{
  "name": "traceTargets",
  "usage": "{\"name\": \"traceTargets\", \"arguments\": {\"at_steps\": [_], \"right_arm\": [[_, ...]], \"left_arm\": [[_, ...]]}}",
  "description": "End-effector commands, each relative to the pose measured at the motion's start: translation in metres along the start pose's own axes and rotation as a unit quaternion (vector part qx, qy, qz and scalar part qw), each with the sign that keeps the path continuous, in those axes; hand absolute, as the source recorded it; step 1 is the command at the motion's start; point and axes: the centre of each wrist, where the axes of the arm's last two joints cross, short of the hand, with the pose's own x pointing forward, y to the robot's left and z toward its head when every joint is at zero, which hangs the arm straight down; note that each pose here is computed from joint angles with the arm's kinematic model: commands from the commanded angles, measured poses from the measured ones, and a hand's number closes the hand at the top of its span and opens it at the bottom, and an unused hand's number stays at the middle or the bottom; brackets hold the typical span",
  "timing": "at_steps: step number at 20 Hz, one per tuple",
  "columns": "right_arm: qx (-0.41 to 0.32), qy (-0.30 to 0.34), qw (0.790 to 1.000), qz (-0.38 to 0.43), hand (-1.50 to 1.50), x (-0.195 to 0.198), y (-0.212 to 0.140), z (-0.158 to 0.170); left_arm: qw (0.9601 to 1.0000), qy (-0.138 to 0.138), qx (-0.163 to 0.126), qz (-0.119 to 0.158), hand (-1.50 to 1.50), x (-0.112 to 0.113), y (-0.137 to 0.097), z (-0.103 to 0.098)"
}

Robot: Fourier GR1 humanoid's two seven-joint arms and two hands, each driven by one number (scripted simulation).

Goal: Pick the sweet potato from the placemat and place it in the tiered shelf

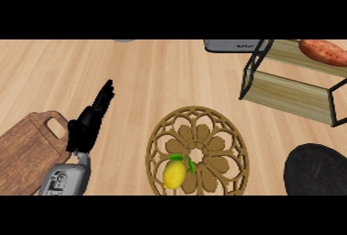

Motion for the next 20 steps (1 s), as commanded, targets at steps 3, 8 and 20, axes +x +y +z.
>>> {"name": "traceTargets", "arguments": {"at_steps": [3, 8, 20], "right_arm": [[0.026, 0.008, 0.998, -0.063, -1.50, 0.019, -0.022, -0.007], [0.034, 0.010, 0.994, -0.104, -1.50, 0.018, -0.041, -0.011], [-0.103, 0.116, 0.967, -0.202, -1.50, 0.018, -0.158, -0.060]], "left_arm": [[1.0000, -0.001, 0.001, -0.002, 0.00, -0.003, -0.009, 0.016], [0.9999, 0.011, 0.000, -0.002, 0.00, -0.016, 0.007, 0.010], [0.9998, 0.006, 0.017, -0.009, 0.00, -0.011, 0.017, 0.015]]}}
